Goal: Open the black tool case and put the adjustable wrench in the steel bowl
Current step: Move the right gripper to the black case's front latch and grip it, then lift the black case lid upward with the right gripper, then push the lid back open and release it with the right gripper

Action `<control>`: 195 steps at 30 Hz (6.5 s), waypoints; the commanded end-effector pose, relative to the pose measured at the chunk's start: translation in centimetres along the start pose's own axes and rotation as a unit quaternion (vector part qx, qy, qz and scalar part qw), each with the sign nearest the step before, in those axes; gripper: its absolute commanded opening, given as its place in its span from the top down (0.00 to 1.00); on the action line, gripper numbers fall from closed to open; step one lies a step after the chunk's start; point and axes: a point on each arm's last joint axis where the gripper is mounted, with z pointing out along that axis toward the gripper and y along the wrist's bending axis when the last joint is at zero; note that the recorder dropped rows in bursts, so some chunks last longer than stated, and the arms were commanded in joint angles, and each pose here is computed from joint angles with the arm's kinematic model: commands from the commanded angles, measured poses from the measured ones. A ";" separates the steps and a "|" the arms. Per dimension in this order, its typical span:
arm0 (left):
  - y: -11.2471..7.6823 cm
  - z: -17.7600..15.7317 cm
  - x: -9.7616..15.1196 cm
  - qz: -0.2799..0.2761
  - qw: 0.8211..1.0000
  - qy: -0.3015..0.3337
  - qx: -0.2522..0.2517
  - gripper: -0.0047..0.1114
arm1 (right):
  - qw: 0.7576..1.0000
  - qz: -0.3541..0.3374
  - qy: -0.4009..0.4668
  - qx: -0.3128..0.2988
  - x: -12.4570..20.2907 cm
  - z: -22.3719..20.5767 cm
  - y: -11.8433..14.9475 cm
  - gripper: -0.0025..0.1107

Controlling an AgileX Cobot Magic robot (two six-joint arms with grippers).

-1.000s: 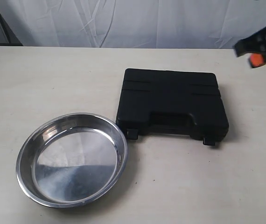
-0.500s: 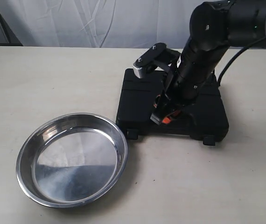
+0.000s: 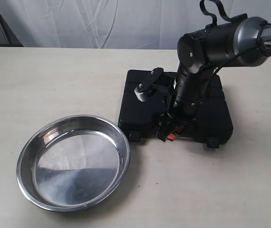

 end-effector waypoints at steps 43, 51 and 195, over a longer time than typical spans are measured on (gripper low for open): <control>0.0 0.0 -0.1 -0.003 1.000 -0.008 0.002 0.96 | 0.986 0.035 -0.121 0.113 0.9 -9.9 -0.4 0.99; 0.0 0.0 -0.1 -0.003 1.000 -0.008 0.002 0.96 | 0.994 0.055 -0.075 0.066 0.6 -7.0 -0.1 0.99; 0.0 0.0 -0.1 -0.003 1.000 -0.008 0.002 0.96 | 0.835 0.353 -0.084 0.414 13.6 -15.3 -15.0 0.54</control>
